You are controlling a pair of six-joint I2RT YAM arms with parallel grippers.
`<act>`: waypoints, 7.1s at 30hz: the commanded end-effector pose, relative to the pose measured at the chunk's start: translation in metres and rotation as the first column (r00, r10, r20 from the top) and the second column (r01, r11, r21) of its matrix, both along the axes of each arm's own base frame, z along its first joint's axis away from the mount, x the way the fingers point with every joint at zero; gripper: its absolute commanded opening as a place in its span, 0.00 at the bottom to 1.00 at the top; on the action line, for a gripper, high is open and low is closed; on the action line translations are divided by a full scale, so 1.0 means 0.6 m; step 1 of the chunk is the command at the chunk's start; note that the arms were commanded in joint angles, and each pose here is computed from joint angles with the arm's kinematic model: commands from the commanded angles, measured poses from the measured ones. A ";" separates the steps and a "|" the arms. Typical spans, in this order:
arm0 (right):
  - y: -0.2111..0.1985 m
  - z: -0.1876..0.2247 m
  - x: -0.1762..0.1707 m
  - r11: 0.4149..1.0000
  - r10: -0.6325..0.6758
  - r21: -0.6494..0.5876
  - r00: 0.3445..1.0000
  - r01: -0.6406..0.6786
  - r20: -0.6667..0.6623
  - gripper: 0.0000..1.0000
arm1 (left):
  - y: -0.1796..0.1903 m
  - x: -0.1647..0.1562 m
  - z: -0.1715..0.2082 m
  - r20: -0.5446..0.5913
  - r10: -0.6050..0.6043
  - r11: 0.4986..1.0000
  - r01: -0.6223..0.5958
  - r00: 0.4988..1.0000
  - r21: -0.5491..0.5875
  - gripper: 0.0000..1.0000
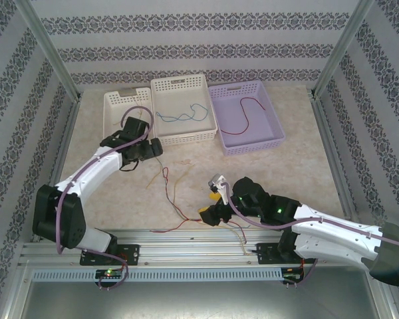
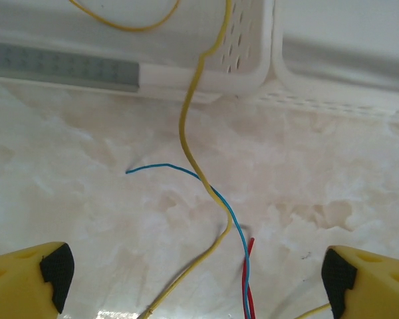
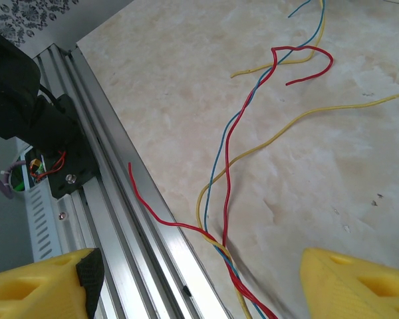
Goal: Untangle the cables
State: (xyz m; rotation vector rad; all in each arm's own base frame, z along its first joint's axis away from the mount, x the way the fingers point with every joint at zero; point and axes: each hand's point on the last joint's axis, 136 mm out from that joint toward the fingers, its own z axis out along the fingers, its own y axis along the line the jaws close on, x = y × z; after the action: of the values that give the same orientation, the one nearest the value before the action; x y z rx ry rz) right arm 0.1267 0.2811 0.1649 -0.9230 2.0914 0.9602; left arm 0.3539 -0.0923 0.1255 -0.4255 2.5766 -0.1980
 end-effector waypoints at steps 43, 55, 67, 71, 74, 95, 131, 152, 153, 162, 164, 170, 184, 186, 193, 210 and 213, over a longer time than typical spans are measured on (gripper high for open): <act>0.008 0.000 -0.006 0.999 0.008 0.031 1.000 -0.007 -0.011 0.76 | 0.101 0.122 0.207 0.272 0.101 0.987 -0.130 0.957 0.093 0.00; 0.018 -0.008 -0.006 0.999 0.018 0.029 0.999 -0.017 -0.030 0.75 | 0.141 0.246 0.066 0.123 0.188 0.980 -0.194 0.974 0.039 0.00; 0.020 -0.017 -0.005 1.000 0.014 0.009 0.999 -0.013 -0.040 0.75 | 0.130 0.292 -0.008 0.033 0.160 0.986 -0.162 0.986 0.040 0.47; 0.018 -0.022 -0.001 1.000 -0.002 -0.003 0.999 0.002 -0.038 0.77 | 0.127 0.281 0.062 0.108 0.158 0.987 -0.161 0.981 0.018 0.96; 0.025 -0.028 0.009 0.999 -0.017 -0.032 0.999 0.016 -0.036 0.78 | 0.121 0.259 0.131 0.162 0.152 0.988 -0.154 0.975 -0.005 1.00; 0.181 -0.170 0.037 0.956 0.088 -0.252 0.966 -0.151 -0.242 0.53 | 0.063 -0.079 0.146 0.243 0.111 0.992 -0.091 0.964 -0.091 1.00; 0.164 -0.127 0.085 0.967 -0.002 -0.252 0.989 -0.035 -0.146 0.00 | 0.008 -0.154 0.057 0.200 0.022 0.991 0.004 0.980 -0.131 1.00; 0.095 0.107 0.118 0.955 0.055 0.295 0.986 -0.006 -0.158 0.00 | -0.231 -0.204 0.109 0.530 -0.283 0.740 0.534 0.799 -0.409 1.00; 0.094 0.112 0.118 0.950 0.059 0.311 0.985 -0.006 -0.161 0.00 | -0.239 -0.207 0.112 0.546 -0.283 0.719 0.551 0.789 -0.424 1.00; 0.090 0.145 0.113 0.916 0.073 0.401 0.982 0.002 -0.172 0.00 | -0.270 -0.205 0.113 0.582 -0.270 0.674 0.582 0.767 -0.455 1.00; 0.086 0.149 0.114 0.912 0.061 0.410 0.984 0.014 -0.170 0.00 | -0.276 -0.204 0.114 0.585 -0.271 0.666 0.588 0.764 -0.459 1.00; 0.081 0.153 0.115 0.905 0.044 0.424 0.984 0.035 -0.175 0.00 | -0.292 -0.200 0.117 0.598 -0.269 0.653 0.599 0.755 -0.463 0.93; 0.026 0.173 0.163 0.846 -0.169 0.476 0.967 0.242 -0.193 0.00 | -0.326 -0.233 0.095 0.617 -0.320 0.576 0.665 0.719 -0.476 0.48; 0.015 0.177 0.170 0.830 -0.187 0.490 0.961 0.266 -0.206 0.00 | -0.325 -0.236 0.091 0.615 -0.324 0.574 0.666 0.719 -0.476 0.34; -0.023 0.211 0.183 0.777 -0.250 0.539 0.946 0.324 -0.207 0.00 | -0.317 -0.243 0.056 0.585 -0.343 0.593 0.652 0.735 -0.472 0.44; -0.068 0.403 0.154 0.762 -0.263 0.593 0.961 0.260 -0.084 0.00 | -0.347 -0.248 -0.018 0.554 -0.386 0.533 0.668 0.738 -0.519 0.72; -0.065 0.412 0.149 0.770 -0.236 0.593 0.968 0.237 -0.082 0.00 | -0.362 -0.253 0.015 0.607 -0.377 0.465 0.710 0.699 -0.529 0.85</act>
State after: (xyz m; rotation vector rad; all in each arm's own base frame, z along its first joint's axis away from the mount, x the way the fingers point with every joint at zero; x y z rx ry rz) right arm 0.2196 0.2408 0.4129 -0.2796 1.6438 1.3733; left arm 0.2048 -0.2920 0.0877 0.1752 2.1796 -1.3002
